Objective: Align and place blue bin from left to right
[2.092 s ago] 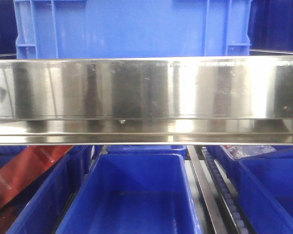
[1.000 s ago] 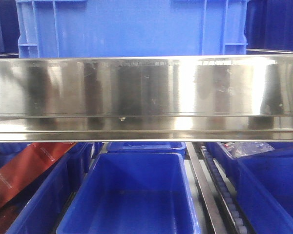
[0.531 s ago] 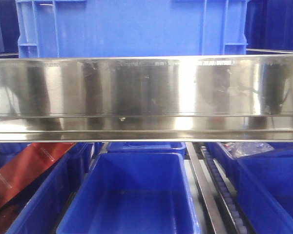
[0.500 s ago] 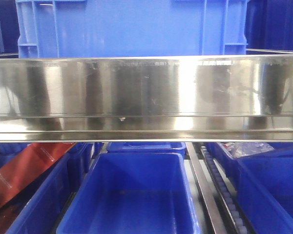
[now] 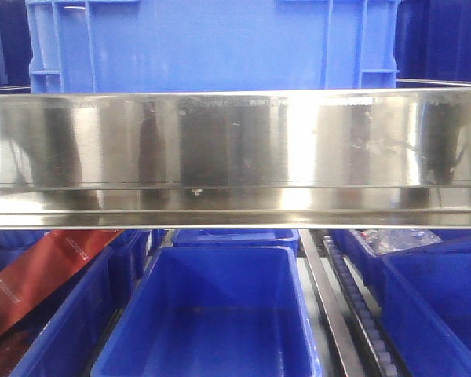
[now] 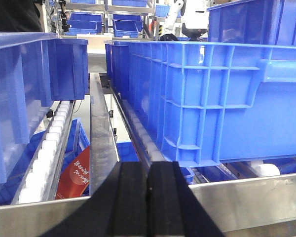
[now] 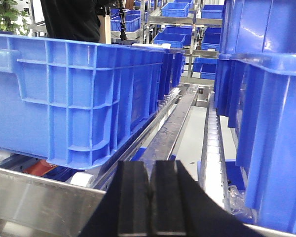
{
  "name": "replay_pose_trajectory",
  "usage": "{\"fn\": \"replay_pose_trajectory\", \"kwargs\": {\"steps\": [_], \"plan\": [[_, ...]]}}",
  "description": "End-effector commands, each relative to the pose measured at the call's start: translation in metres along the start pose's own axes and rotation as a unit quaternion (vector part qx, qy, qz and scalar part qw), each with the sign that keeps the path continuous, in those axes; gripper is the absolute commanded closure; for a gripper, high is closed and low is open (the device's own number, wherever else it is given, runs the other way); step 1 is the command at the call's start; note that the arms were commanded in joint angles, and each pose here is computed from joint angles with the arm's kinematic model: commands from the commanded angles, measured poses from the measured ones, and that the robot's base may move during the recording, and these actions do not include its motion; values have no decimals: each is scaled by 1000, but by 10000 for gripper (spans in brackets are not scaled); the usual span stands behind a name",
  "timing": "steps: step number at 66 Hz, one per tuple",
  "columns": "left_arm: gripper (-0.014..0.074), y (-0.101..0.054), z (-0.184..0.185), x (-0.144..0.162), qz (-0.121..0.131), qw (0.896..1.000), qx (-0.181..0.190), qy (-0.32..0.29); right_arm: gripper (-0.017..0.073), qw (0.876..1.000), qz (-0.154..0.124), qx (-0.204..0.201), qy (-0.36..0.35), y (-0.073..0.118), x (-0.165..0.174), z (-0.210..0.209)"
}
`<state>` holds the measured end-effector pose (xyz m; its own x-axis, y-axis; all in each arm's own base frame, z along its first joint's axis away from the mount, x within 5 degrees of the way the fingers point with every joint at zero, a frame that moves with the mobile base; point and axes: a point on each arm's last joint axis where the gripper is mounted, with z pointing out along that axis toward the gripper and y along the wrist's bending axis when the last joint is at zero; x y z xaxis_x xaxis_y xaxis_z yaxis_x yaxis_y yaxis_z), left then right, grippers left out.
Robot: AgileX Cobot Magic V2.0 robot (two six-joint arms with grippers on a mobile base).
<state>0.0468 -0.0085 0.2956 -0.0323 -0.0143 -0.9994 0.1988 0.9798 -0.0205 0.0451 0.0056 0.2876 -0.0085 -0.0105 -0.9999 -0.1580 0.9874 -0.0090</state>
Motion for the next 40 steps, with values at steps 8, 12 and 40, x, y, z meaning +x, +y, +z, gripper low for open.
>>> {"fn": "replay_pose_trajectory", "kwargs": {"steps": [8, 12, 40], "plan": [[704, 4, -6, 6, 3, 998, -58, -31, 628, 1000, -9, 2, -15, 0, -3, -1], [704, 6, -6, 21, -7, 996, -84, -42, 628, 1000, -9, 2, -15, 0, -3, -1], [704, 15, 9, 83, -2, 990, -130, -54, 628, 1000, -9, 2, -14, 0, -2, -1]]}}
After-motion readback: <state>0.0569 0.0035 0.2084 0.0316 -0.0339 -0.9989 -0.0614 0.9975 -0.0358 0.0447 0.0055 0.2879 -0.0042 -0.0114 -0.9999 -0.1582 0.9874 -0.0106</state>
